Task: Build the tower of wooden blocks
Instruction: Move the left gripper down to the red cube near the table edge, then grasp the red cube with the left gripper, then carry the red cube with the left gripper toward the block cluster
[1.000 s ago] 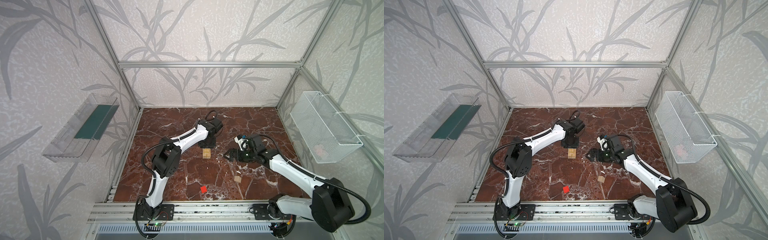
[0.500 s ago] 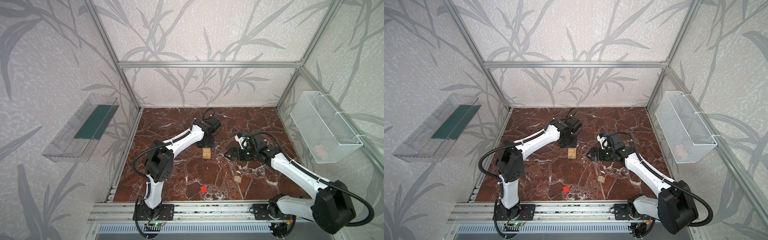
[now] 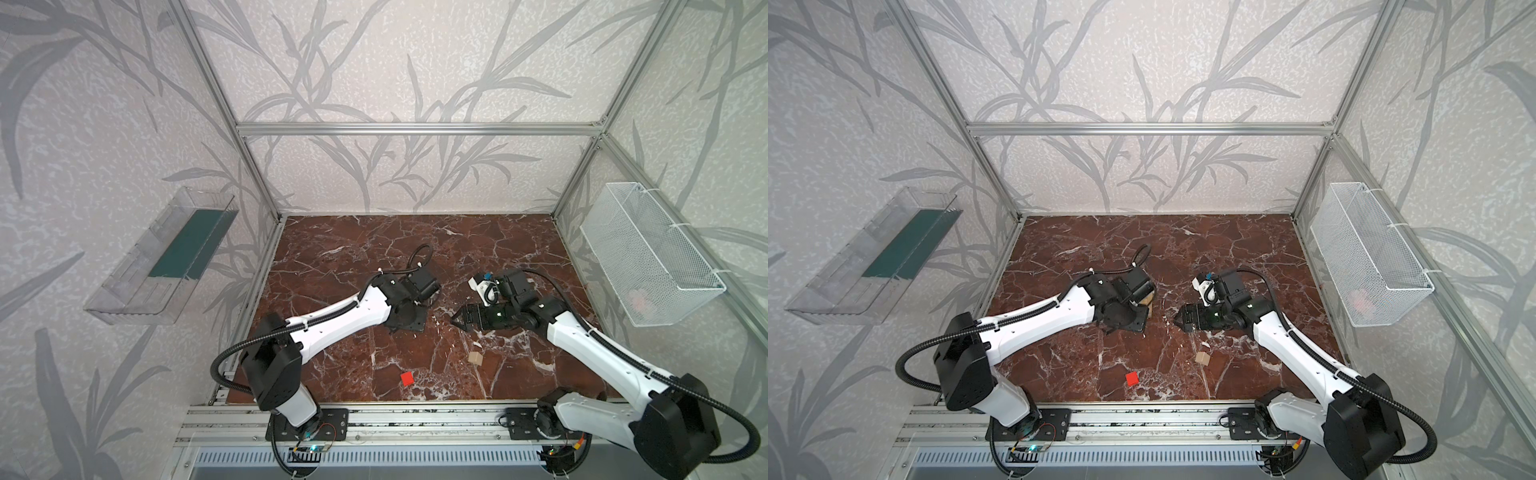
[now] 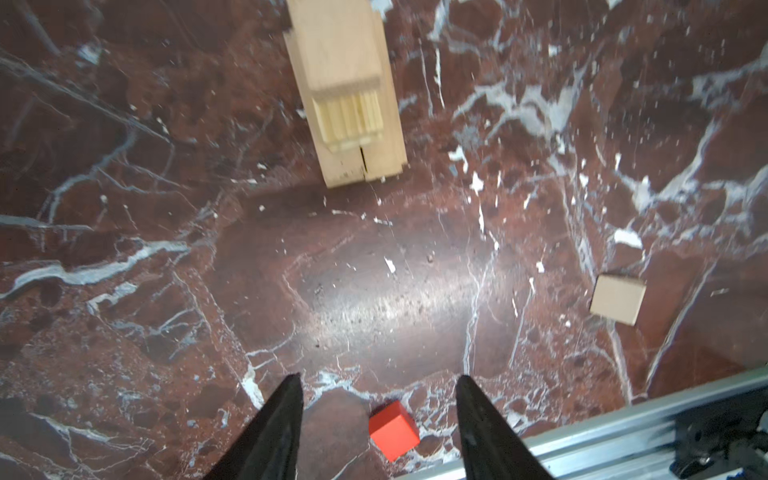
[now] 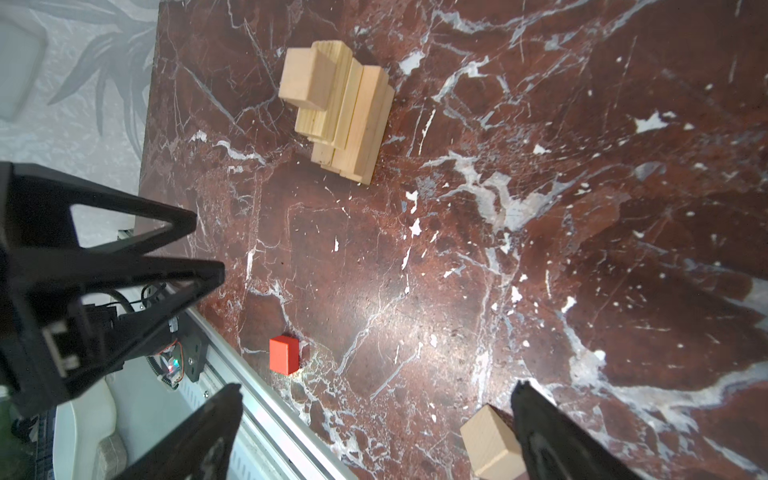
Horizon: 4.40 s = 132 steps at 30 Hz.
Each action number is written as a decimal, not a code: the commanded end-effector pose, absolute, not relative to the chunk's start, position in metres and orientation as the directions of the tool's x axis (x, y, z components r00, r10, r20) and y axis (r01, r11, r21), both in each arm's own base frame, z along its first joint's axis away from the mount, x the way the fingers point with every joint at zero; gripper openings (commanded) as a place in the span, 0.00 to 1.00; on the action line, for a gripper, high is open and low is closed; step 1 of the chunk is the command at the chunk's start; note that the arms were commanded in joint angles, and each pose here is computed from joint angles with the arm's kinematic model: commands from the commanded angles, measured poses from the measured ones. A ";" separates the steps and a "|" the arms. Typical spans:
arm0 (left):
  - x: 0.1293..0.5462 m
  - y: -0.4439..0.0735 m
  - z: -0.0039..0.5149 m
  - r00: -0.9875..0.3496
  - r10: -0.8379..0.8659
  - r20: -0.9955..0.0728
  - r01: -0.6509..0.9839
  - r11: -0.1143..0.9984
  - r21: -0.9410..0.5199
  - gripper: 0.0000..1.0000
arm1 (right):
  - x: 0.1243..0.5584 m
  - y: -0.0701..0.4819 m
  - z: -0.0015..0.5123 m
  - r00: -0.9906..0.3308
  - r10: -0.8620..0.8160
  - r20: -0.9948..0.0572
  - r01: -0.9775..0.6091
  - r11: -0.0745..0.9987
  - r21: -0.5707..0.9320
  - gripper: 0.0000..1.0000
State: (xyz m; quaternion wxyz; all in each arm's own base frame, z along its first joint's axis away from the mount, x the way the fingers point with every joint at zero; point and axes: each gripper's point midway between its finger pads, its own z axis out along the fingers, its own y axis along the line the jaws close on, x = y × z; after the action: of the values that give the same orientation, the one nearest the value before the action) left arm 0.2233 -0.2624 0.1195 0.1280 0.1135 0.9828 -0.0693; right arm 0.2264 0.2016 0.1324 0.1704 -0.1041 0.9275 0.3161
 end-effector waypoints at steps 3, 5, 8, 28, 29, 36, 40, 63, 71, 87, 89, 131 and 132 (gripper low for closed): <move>0.192 -0.266 0.110 -0.908 0.306 -0.285 0.352 0.928 -0.126 0.60 | 0.198 0.204 0.116 -0.930 -0.146 -0.337 -0.321 0.768 0.554 0.99; 0.180 -0.268 0.103 -0.893 0.338 -0.296 0.393 0.908 -0.148 0.60 | 0.191 0.205 0.110 -0.933 -0.157 -0.324 -0.323 0.765 0.558 0.99; 0.163 -0.265 0.091 -0.883 0.367 -0.292 0.428 0.885 -0.181 0.62 | 0.178 0.208 0.101 -0.937 -0.189 -0.293 -0.330 0.752 0.570 0.99; 0.127 -0.262 0.056 -0.787 0.500 -0.362 0.587 0.788 -0.187 0.63 | 0.172 0.205 0.076 -0.958 -0.160 -0.238 -0.270 0.785 0.558 0.99; 0.127 -0.261 0.053 -0.785 0.507 -0.357 0.589 0.788 -0.177 0.63 | 0.173 0.204 0.077 -0.959 -0.154 -0.239 -0.265 0.789 0.555 0.99; 0.124 -0.263 0.040 -0.775 0.539 -0.329 0.604 0.785 -0.137 0.62 | 0.176 0.198 0.080 -0.962 -0.122 -0.245 -0.244 0.790 0.562 0.99; 0.120 -0.261 0.032 -0.775 0.553 -0.305 0.605 0.789 -0.109 0.60 | 0.176 0.195 0.080 -0.963 -0.110 -0.248 -0.236 0.793 0.562 0.99; 0.111 -0.257 0.019 -0.818 0.514 -0.259 0.530 0.848 0.008 0.48 | 0.179 0.191 0.079 -0.964 -0.094 -0.247 -0.224 0.786 0.576 0.99; 0.124 -0.241 0.021 -0.836 0.480 -0.265 0.466 0.877 0.116 0.48 | 0.179 0.190 0.079 -0.965 -0.089 -0.247 -0.220 0.785 0.579 0.99; 0.118 -0.250 0.019 -0.895 0.374 -0.242 0.384 0.923 0.010 0.40 | 0.179 0.190 0.078 -0.966 -0.087 -0.242 -0.216 0.783 0.583 0.99; 0.118 -0.251 0.017 -0.898 0.367 -0.244 0.378 0.926 0.002 0.40 | 0.179 0.190 0.077 -0.967 -0.086 -0.240 -0.214 0.783 0.584 0.99; 0.232 -0.227 0.168 -0.919 -0.018 -0.394 0.051 0.985 -0.163 0.14 | 0.214 0.213 0.130 -0.941 -0.112 -0.318 -0.290 0.751 0.593 0.99; 0.238 -0.231 0.169 -0.922 -0.012 -0.387 0.054 0.986 -0.159 0.14 | 0.217 0.215 0.133 -0.939 -0.111 -0.325 -0.294 0.750 0.593 0.99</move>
State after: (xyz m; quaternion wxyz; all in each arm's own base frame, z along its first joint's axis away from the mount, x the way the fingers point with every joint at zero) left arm 0.2338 -0.2354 0.1739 0.2220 -0.0052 0.9680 -0.1170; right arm 0.2061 0.2055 0.1183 0.1210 -0.1061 0.9326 0.3231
